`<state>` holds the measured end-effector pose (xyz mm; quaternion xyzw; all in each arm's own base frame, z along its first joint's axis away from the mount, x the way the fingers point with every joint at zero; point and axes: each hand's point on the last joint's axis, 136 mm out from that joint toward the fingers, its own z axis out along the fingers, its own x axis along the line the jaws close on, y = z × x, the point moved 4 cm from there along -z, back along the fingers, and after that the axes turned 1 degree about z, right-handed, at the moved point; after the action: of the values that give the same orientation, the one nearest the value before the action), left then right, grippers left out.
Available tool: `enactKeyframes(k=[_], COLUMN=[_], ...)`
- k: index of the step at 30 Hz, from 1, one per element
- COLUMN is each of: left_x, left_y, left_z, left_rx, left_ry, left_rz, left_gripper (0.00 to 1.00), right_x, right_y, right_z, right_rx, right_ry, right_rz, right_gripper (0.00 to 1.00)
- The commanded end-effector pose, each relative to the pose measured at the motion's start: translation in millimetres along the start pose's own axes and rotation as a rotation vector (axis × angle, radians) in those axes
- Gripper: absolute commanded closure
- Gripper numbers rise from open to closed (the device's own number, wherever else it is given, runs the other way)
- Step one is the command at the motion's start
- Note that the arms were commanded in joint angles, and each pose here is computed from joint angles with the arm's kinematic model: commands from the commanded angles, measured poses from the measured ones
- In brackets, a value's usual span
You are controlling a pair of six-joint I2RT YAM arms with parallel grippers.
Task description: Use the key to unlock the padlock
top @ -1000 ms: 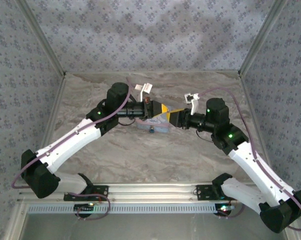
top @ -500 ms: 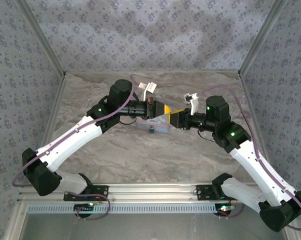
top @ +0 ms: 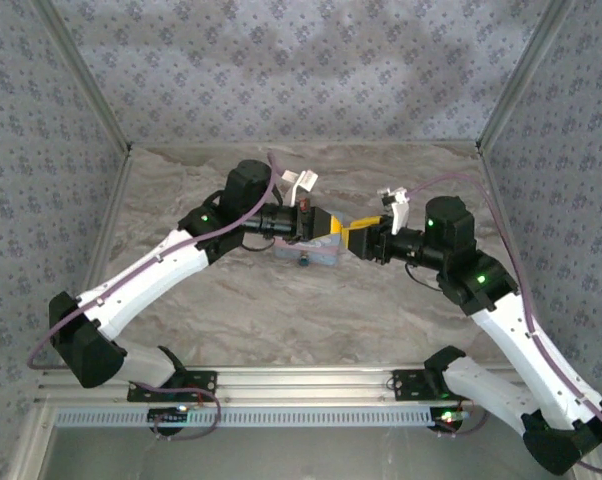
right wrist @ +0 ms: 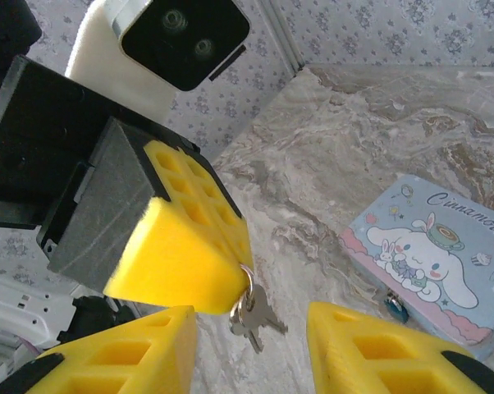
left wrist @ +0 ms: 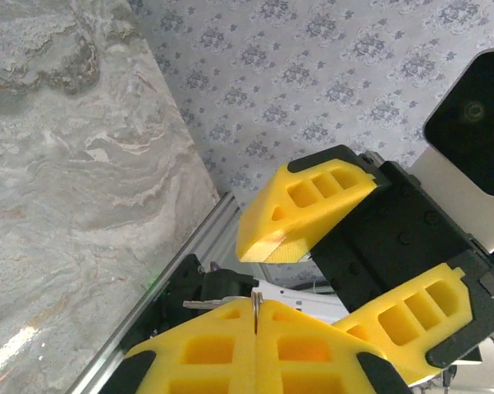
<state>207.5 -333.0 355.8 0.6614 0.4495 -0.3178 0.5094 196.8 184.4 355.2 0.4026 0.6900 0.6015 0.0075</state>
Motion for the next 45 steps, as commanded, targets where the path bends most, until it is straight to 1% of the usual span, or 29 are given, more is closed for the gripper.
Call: enactKeyframes(k=[1, 6, 9, 11, 17, 18, 20, 21, 22, 25, 26, 27, 30, 32, 34, 38, 42, 45], left_x=[-16, -21, -22, -24, -27, -29, -31, -32, -33, -32, -32, -32, -34, -35, -36, -35, -35, -35], left_y=[-1, -1, -1, -1, -1, 0, 0, 0, 1, 0, 0, 0, 1, 1, 1, 1, 1, 0], left_z=[-3, -5, -6, -7, -5, -5, -6, -6, -6, -5, -6, -6, -6, -7, -7, -6, -6, -6], left_rx=[0.021, 0.019, 0.017, 0.016, 0.025, 0.025, 0.023, 0.023, 0.023, 0.026, 0.025, 0.027, 0.025, 0.022, 0.022, 0.026, 0.027, 0.027], left_ry=[-0.047, -0.060, -0.064, -0.069, -0.094, -0.103, -0.114, -0.117, -0.117, -0.116, -0.118, -0.119, -0.126, -0.129, -0.131, -0.135, -0.136, -0.137], left_rz=[0.041, 0.048, 0.055, 0.057, 0.058, 0.060, 0.063, 0.067, 0.067, 0.062, 0.064, 0.062, 0.064, 0.068, 0.067, 0.063, 0.063, 0.061], left_gripper=[1.00, 1.00, 1.00, 1.00, 1.00, 1.00, 1.00, 1.00, 1.00, 1.00, 1.00, 1.00, 1.00, 1.00, 1.00, 1.00, 1.00, 1.00], right_x=[8, 13, 14, 13, 13, 13, 13, 14, 14, 14, 14, 15, 19, 21, 21, 22, 28, 32], right_y=[12, 14, 12, 11, 5, 4, 2, 2, 2, 1, 1, 0, -4, -4, -5, -4, -8, -8], right_z=[-2, 2, 5, 6, 8, 9, 10, 9, 9, 8, 8, 8, 7, 5, 2, 0, -1, -6], right_rx=[-0.034, -0.017, -0.002, 0.004, 0.030, 0.034, 0.040, 0.042, 0.041, 0.036, 0.033, 0.036, 0.058, 0.050, 0.045, 0.034, 0.043, 0.025], right_ry=[0.020, 0.061, 0.080, 0.077, 0.098, 0.102, 0.110, 0.114, 0.118, 0.117, 0.121, 0.127, 0.165, 0.181, 0.180, 0.190, 0.244, 0.266], right_rz=[-0.045, -0.052, -0.043, -0.046, -0.055, -0.055, -0.057, -0.057, -0.059, -0.064, -0.068, -0.069, -0.069, -0.077, -0.077, -0.081, -0.082, -0.090], right_gripper=[0.58, 0.60, 0.58, 0.65, 0.67, 0.66, 0.57, 0.54, 0.54, 0.62, 0.63, 0.62, 0.54, 0.51, 0.51, 0.54, 0.50, 0.50])
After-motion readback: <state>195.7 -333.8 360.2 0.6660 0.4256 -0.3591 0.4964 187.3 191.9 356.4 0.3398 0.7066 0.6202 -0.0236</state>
